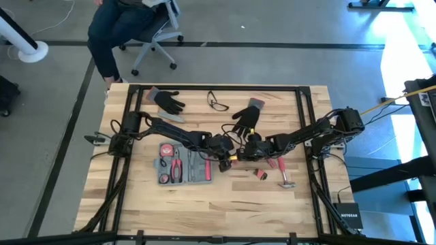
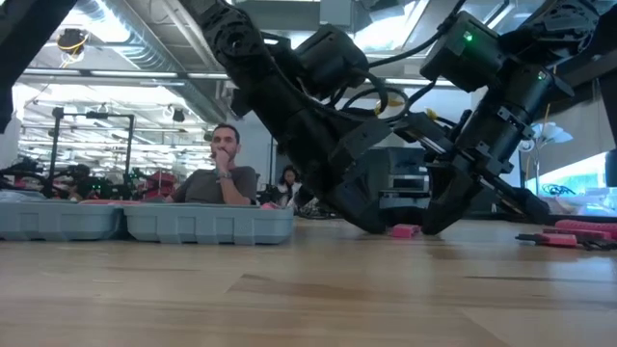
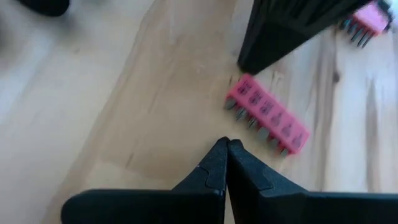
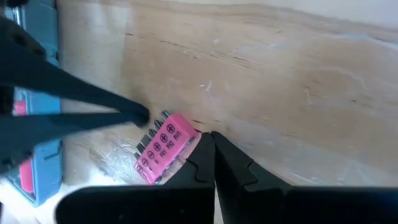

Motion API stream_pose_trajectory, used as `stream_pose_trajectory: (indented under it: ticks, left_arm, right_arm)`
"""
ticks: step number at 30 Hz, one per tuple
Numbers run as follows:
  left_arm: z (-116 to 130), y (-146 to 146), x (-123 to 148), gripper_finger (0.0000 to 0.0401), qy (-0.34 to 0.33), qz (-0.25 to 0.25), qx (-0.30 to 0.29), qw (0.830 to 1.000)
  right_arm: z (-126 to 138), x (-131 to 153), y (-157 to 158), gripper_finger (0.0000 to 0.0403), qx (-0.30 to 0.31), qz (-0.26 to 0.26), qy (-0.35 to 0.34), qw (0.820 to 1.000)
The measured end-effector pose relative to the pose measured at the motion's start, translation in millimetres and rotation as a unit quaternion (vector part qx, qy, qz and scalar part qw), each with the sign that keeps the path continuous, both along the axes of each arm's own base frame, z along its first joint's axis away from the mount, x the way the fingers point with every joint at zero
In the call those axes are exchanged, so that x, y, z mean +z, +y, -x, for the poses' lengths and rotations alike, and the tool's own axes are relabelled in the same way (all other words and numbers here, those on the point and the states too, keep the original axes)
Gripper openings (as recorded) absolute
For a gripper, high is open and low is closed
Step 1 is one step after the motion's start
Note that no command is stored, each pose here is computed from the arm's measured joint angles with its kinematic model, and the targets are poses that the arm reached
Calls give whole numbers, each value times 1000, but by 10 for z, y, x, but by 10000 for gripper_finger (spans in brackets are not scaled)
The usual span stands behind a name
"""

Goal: Prefit tool cases

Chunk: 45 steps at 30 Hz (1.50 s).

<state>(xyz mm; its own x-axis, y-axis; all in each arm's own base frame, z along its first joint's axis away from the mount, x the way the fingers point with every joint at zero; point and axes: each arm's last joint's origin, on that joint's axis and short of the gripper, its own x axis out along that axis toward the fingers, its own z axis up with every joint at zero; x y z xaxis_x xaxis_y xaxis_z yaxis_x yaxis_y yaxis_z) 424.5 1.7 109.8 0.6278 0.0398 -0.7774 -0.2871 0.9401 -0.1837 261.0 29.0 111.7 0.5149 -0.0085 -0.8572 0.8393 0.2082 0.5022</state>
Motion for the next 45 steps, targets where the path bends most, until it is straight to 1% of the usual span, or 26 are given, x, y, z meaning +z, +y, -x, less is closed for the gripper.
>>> stream_pose_trajectory:
  ticks: [4, 7, 12, 14, 16, 19, 22, 24, 27, 28, 30, 31, 32, 33, 35, 36, 37, 38, 41, 43, 45]
  left_arm:
    - [73, 14, 80, 0, 28, -34, -31, 999]
    - [133, 42, 123, 0, 55, -45, -37, 997]
    - [287, 68, 240, 0, 112, -40, -29, 992]
    - [362, 58, 347, 0, 128, -43, -39, 990]
    - [427, 29, 506, 0, 127, -48, -48, 990]
    - [519, -25, 795, 0, 104, -52, -50, 992]
    - [588, -77, 1028, 0, 72, -59, -28, 995]
    - [619, -100, 1152, 0, 48, -54, -11, 997]
    - [702, -125, 1353, 0, 17, -29, 23, 999]
    - [741, -147, 1422, 0, 9, -24, 29, 999]
    - [820, -204, 1545, 0, -3, -27, 41, 999]
    - [866, -235, 1584, 0, -2, -34, 48, 998]
    - [916, -265, 1616, 0, 3, -40, 59, 997]
    - [962, -295, 1625, 0, 14, -48, 67, 996]
    - [1041, -346, 1612, 0, 40, -52, 86, 994]
    - [1077, -373, 1595, 0, 56, -51, 92, 993]
    - [1105, -401, 1583, 0, 68, -54, 93, 992]
    - [1124, -426, 1576, 0, 75, -60, 90, 991]
    - [1145, -459, 1522, 0, 85, -78, 71, 991]
    - [1176, -434, 1440, 0, 104, -91, 54, 989]
    - [1218, -364, 1342, 0, 124, -101, 49, 986]
  right_arm:
    - [19, 24, -11, 0, -1, 18, 1, 1000]
    - [52, 49, -37, 0, 11, 34, 9, 999]
    - [73, 93, -29, 6, 98, 53, 7, 994]
    - [75, 115, -18, 15, 137, 55, 1, 989]
    - [71, 145, -7, 29, 174, 57, -11, 983]
    - [44, 213, 14, 61, 232, 73, -18, 970]
    - [-12, 310, 24, 104, 286, 97, -13, 953]
    - [-59, 385, 27, 133, 318, 120, -13, 940]
    - [-173, 553, 37, 172, 360, 156, -31, 919]
    - [-204, 610, 38, 184, 375, 173, -33, 910]
    - [-244, 686, 41, 204, 410, 197, -28, 890]
    - [-263, 715, 42, 211, 417, 201, -25, 886]
    - [-268, 726, 33, 217, 409, 195, -17, 891]
    - [-275, 716, -2, 220, 382, 177, -2, 907]
    - [-274, 697, -84, 221, 297, 116, 20, 948]
    - [-263, 661, -120, 220, 255, 91, 34, 962]
    - [-263, 641, -146, 218, 218, 73, 39, 972]
    - [-266, 632, -167, 215, 188, 61, 41, 979]
    - [-295, 642, -178, 207, 127, 20, 35, 991]
    - [-324, 656, -169, 202, 104, 2, 32, 994]
    - [-363, 680, -108, 199, 91, -9, 26, 995]
